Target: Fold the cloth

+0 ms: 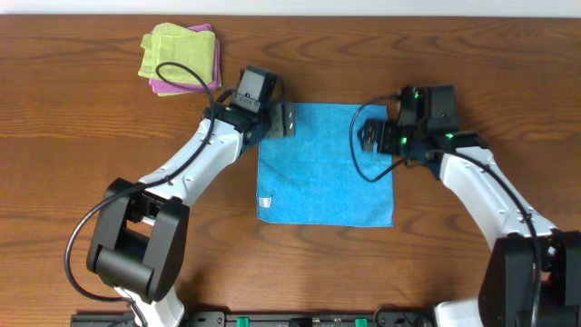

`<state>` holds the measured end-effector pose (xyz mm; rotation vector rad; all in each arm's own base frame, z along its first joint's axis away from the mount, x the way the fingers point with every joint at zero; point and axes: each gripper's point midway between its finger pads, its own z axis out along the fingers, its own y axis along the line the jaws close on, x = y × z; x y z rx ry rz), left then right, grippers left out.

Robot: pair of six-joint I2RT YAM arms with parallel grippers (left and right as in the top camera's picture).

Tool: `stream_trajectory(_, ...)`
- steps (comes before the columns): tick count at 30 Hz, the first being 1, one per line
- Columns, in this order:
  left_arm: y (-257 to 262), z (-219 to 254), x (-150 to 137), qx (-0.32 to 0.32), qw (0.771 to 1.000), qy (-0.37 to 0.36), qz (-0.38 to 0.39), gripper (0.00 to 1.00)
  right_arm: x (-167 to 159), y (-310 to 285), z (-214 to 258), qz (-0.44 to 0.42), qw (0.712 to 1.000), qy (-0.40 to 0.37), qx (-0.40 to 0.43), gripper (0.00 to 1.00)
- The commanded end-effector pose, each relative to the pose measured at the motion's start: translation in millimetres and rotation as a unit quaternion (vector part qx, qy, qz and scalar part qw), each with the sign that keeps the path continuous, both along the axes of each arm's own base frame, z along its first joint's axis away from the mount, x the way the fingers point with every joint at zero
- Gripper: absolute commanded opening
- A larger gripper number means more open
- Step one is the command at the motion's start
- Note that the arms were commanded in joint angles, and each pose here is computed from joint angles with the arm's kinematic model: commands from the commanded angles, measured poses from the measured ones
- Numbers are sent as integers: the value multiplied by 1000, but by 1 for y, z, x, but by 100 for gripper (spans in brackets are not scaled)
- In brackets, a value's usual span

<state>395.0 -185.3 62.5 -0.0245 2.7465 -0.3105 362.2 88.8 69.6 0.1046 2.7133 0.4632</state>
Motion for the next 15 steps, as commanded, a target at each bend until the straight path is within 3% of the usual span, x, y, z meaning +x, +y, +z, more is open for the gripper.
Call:
stream_trajectory(1,11,-1,-36,26,997,58,-36,95,-24,7,-6,2,999,50,5,99)
stream_trajectory(5,29,15,-79,57,990,114,-53,95,-53,3,-2,8,996,92,-2,99)
stream_trajectory(15,45,26,-134,88,980,169,-59,95,-122,2,10,17,997,72,28,99)
